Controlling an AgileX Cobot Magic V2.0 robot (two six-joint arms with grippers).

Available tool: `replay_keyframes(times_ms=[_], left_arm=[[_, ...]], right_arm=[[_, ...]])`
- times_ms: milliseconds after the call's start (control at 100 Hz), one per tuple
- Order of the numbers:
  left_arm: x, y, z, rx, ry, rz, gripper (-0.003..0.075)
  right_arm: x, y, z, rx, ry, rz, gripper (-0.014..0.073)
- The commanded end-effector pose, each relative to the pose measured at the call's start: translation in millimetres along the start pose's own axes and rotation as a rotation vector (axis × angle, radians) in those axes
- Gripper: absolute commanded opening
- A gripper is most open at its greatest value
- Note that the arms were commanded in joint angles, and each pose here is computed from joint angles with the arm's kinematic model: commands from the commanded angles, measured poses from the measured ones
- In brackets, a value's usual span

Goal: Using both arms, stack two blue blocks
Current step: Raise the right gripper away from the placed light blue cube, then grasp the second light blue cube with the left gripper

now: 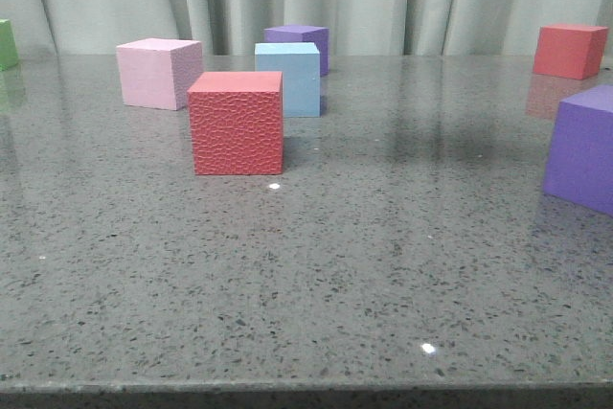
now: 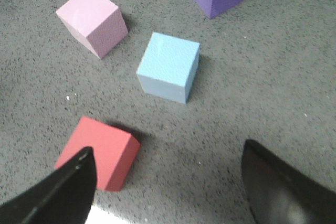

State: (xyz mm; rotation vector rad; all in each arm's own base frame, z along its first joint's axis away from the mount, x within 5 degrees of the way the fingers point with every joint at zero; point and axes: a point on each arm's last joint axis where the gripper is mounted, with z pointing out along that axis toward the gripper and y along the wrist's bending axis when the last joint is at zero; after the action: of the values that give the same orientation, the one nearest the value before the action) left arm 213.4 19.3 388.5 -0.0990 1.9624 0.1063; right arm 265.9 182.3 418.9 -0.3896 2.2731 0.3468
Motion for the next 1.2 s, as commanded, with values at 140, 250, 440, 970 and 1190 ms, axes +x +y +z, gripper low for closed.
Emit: replay_keyframes(times_ms=[140, 250, 440, 970, 1190], left_arm=[[-33.5, 12.6, 11.5, -0.049, -0.1, -0.029, 0.0565], [-40.9, 17.9, 27.3, -0.07, -0.061, -0.035, 0.0564], [-52.8, 23.0, 61.0, -0.092, 0.042, -0.037, 0.0565], [-65.1, 24.1, 152.2, -0.063, 0.299, -0.007, 0.0565], [-54.0, 29.4, 179.0, -0.023, 0.36, -0.042, 0.0565]], right_arm=[[20.6, -11.7, -47.1, -0.021, -0.162, -0.004, 0.0493], [32.6, -15.7, -57.2, -0.021, -0.171, -0.006, 0.0493], [46.6, -22.0, -84.3, -0.036, -0.252, -0.01, 0.0493], [58.2, -27.6, -110.0, -0.044, -0.295, -0.005, 0.0493], [59.1, -28.7, -109.0, -0.031, -0.29, -0.014, 0.0493]])
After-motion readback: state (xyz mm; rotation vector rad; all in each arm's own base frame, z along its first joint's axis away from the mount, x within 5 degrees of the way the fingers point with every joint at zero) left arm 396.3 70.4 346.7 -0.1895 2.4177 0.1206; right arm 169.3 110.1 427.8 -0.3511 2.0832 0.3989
